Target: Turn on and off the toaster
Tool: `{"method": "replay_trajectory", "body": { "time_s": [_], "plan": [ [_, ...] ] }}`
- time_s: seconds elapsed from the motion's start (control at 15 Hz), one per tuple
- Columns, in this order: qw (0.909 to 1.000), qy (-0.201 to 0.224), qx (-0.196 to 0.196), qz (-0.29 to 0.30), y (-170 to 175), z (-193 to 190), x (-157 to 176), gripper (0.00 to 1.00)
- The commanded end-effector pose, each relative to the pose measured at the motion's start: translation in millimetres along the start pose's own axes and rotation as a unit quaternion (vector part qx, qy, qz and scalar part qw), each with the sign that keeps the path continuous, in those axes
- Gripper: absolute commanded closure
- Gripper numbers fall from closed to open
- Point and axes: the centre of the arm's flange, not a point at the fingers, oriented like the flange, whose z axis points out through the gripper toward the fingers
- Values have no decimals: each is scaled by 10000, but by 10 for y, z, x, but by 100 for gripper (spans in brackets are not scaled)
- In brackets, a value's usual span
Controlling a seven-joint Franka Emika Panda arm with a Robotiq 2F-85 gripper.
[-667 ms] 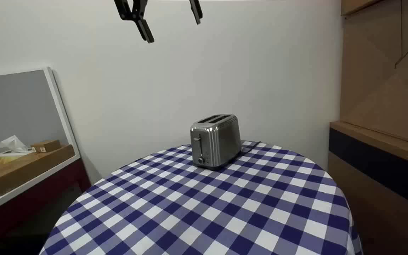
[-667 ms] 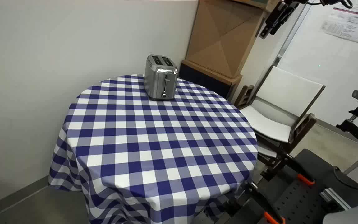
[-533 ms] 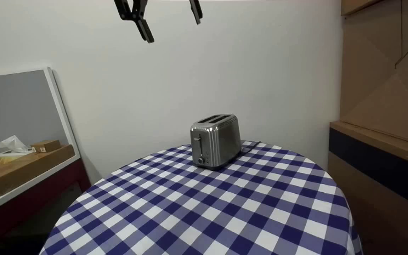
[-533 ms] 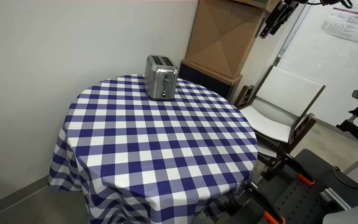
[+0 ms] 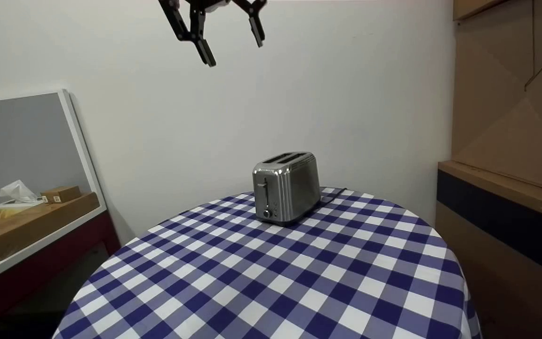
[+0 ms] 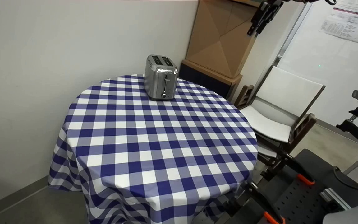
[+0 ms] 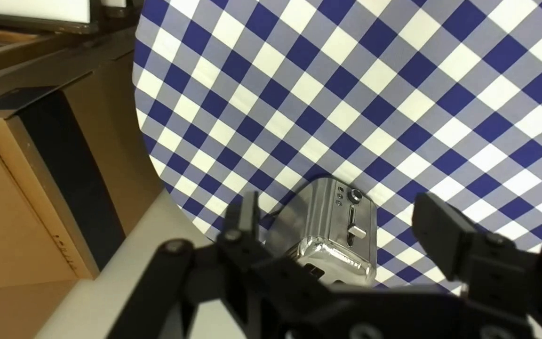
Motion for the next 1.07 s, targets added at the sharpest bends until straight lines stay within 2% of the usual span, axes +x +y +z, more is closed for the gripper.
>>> {"method": "replay_trajectory", "body": {
  "time_s": [0.0,0.27,0.4,0.47,0.8,1.0],
  "plan": [
    [9999,76,-111,28,-60,77,339,49],
    [9996,241,-59,149,-241,97,641,81],
    [9993,305,-152,172,-346,167,813,96],
    [9993,289,-153,178,-415,217,905,100],
    [9993,179,-194,272,-641,490,1220,100],
    [9995,38,-28,326,-643,680,1343,100]
  ]
}}
